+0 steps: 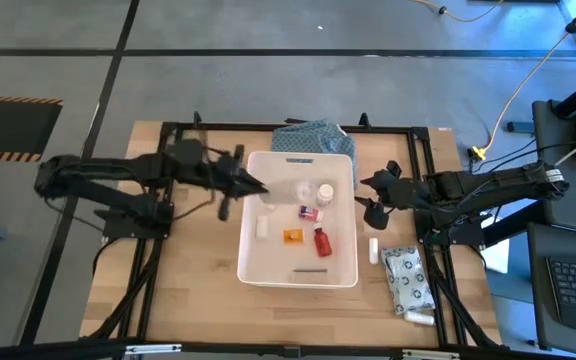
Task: Pick & place medical supplies in basket/bin
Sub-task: Put the white bandage into the white bin
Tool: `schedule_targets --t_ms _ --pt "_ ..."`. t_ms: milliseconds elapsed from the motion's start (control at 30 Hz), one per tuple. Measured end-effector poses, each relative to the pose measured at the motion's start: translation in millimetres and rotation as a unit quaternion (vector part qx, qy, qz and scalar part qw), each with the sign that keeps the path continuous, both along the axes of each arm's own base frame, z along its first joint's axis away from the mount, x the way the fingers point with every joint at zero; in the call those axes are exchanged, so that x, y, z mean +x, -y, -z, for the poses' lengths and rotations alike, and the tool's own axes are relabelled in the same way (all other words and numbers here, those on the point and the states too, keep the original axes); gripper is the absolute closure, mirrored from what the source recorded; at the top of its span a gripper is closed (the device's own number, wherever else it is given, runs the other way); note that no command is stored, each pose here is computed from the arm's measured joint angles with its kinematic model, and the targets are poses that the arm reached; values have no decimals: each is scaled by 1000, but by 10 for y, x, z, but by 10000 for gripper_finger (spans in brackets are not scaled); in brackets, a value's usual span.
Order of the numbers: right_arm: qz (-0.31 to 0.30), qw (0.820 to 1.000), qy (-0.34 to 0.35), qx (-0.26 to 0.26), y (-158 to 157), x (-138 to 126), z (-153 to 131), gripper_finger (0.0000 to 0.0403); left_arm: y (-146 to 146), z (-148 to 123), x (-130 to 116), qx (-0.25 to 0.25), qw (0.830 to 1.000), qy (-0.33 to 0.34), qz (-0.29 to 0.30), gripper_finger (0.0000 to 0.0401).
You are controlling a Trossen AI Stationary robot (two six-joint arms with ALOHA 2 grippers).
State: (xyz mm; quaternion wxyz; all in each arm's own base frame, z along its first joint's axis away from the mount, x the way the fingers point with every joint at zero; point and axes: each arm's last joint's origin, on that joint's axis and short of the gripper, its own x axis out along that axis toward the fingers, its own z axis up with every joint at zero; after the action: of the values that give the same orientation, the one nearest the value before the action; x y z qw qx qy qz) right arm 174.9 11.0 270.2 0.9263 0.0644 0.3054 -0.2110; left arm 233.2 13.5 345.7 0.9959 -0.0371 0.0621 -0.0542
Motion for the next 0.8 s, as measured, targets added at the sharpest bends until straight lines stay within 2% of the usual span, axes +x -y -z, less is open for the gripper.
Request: schedule_targets --t_ms 100,233,400,600,800 --pt "13 1000 1 15 2 -9 10 144 175 -88 235 22 995 -86 -34 398" --pt "23 999 -11 25 5 -31 33 144 426 -139 584 27 978 -186 -87 398" --pt "23 999 -18 23 6 -39 42 144 777 -169 947 3 963 -258 -77 398" --pt "23 999 -30 21 8 -57 59 144 1048 82 1231 -19 929 -345 -132 398" --pt "23 999 -40 20 10 -70 71 144 1194 503 1475 -94 896 -412 -133 398"
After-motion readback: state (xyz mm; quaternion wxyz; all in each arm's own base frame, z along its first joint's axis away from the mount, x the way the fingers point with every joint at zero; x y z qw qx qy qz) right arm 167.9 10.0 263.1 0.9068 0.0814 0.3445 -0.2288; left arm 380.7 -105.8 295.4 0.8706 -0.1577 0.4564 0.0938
